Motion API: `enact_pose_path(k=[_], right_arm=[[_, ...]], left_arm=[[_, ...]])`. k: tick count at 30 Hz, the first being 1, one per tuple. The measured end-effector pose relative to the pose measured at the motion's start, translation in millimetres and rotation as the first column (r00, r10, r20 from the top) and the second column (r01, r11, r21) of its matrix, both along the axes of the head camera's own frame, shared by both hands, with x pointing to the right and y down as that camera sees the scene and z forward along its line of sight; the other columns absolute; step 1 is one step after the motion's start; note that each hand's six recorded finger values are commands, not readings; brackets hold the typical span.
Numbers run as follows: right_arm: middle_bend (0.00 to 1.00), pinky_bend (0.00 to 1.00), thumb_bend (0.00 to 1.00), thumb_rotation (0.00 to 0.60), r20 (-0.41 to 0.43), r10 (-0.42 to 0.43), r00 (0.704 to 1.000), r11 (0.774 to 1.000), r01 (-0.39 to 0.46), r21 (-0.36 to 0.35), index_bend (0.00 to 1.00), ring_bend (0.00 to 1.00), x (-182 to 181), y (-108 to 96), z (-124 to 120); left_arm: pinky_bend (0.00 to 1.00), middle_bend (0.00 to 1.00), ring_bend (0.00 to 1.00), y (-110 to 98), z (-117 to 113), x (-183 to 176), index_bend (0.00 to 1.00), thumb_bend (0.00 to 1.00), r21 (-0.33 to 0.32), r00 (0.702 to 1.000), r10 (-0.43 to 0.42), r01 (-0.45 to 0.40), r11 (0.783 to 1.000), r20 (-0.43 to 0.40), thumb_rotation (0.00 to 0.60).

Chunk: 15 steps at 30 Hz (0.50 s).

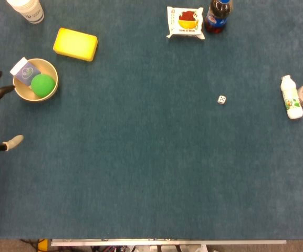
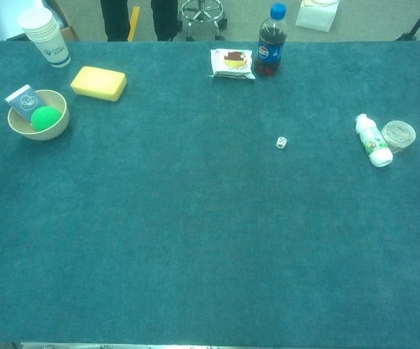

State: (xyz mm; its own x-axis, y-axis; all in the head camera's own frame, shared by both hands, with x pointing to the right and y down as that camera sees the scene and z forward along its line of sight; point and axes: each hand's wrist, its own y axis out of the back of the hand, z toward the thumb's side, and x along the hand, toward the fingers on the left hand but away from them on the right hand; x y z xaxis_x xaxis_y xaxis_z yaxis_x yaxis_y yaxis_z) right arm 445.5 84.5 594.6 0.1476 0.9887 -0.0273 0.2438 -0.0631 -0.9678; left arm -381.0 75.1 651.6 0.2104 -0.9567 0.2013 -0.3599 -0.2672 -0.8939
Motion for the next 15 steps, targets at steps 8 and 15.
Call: enact_pose_path(k=[8, 15], right_arm=[[0.46, 0.64, 1.00, 0.600, 0.010, -0.057, 0.998, 0.997, 0.057, -0.049, 0.43, 0.38, -10, -15, 15], [0.46, 0.64, 1.00, 0.600, 0.015, -0.095, 0.995, 0.993, 0.096, -0.068, 0.43, 0.38, -17, -27, 18]], left_arm=[[0.04, 0.00, 0.00, 12, 0, -14, 0.15, 0.00, -0.009, 0.999, -0.053, 0.053, 0.999, 0.012, 0.600], [0.04, 0.00, 0.00, 13, -6, -11, 0.15, 0.00, 0.010, 0.998, -0.053, 0.053, 0.999, 0.020, 0.600]])
